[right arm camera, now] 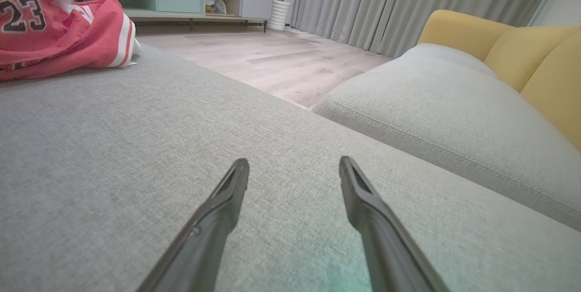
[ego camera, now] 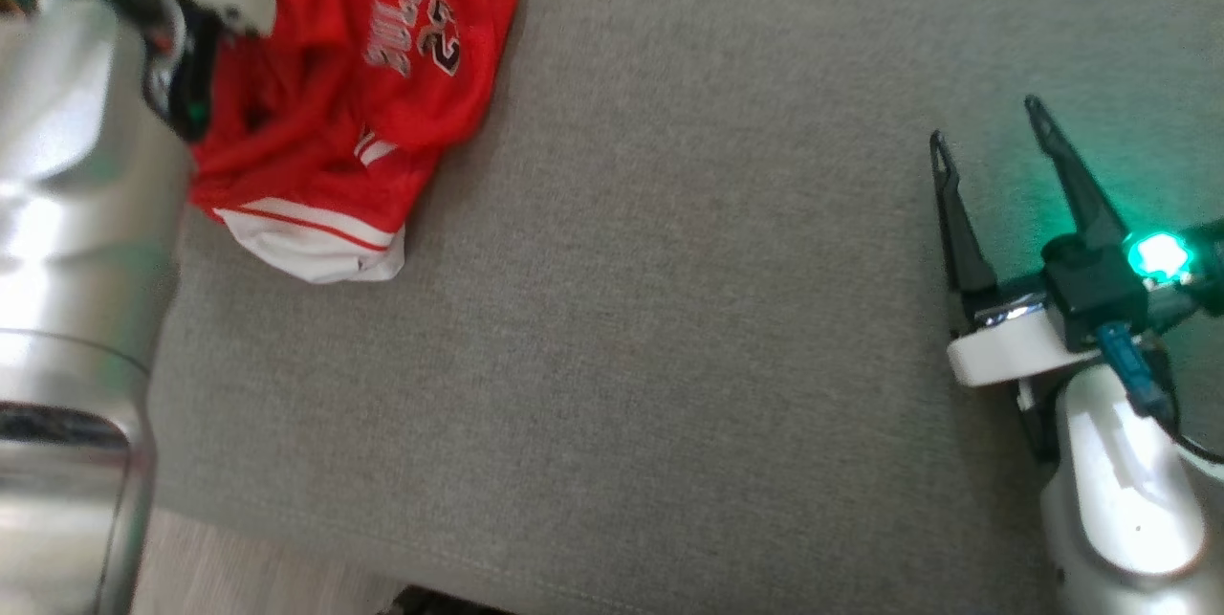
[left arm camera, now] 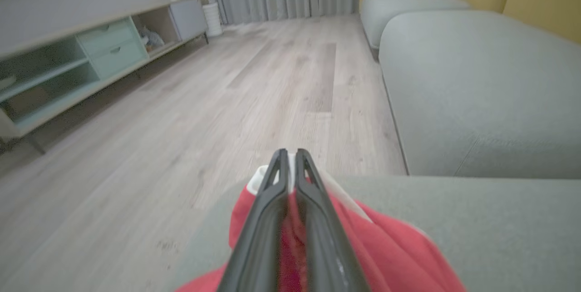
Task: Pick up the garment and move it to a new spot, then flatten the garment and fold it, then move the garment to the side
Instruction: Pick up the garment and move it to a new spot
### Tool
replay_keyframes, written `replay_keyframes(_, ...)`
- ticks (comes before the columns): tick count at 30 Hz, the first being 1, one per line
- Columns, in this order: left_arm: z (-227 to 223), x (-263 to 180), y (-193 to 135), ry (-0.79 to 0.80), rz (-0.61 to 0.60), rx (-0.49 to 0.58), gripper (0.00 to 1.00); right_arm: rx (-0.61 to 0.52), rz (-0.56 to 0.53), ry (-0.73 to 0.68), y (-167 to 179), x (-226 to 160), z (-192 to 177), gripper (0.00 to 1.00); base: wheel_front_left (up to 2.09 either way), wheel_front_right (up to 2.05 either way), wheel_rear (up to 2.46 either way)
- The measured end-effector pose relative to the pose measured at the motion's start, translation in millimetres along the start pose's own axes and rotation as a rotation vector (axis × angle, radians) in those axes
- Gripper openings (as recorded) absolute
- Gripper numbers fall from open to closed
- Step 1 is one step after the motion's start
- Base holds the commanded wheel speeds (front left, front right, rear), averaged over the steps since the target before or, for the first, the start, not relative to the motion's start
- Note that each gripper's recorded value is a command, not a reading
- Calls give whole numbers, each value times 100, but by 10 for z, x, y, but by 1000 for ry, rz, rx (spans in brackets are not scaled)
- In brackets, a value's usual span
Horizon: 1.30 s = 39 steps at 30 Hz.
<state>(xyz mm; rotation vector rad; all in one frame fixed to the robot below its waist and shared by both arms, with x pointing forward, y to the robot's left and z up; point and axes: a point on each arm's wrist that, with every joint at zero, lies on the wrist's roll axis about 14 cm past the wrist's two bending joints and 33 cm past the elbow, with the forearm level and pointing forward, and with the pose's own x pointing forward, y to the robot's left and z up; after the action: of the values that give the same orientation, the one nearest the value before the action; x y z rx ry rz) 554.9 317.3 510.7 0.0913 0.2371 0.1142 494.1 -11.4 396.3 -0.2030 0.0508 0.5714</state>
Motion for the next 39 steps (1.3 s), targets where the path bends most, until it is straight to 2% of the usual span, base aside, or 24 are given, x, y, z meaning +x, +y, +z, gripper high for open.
replay_keyframes(6, 1079, -164, -224, -268, -89, 85, 0, 19, -45, -12, -50, -278, 225, 100, 0, 0, 0)
replay_keyframes(12, 1876, -423, -716, -467, -222, 146, 0, 56, -140, -65, -271, -657, 521, 100, 0, 0, 0)
replay_keyframes(17, 2332, -570, -1305, -590, -355, 185, 0, 77, -230, -70, -445, -1072, 591, 100, 0, 0, 0)
replay_keyframes(18, 2332, -570, -1305, -590, -355, 185, 0, 77, -230, -70, -445, -1072, 591, 100, 0, 0, 0)
replay_keyframes(25, 2721, -831, -2421, -703, -606, 181, 0, 108, -401, -99, -803, -1618, 698, 100, 0, 0, 0)
replay_keyframes(28, 2712, -959, -2936, -723, -727, 176, 0, 114, -472, -96, -941, -1843, 690, 100, 0, 0, 0)
replay_keyframes(31, 2464, -1082, -3452, -695, -864, 164, 0, 120, -537, -87, -1060, -2049, 663, 100, 0, 0, 0)
replay_keyframes(35, 1587, -1302, -4045, -612, -1060, 227, 0, 126, -603, -71, -1159, -2264, 618, 100, 0, 0, 0)
replay_keyframes(39, 468, -1550, -4309, -460, -1185, 237, 0, 136, -639, -39, -1205, -2372, 518, 100, 0, 0, 0)
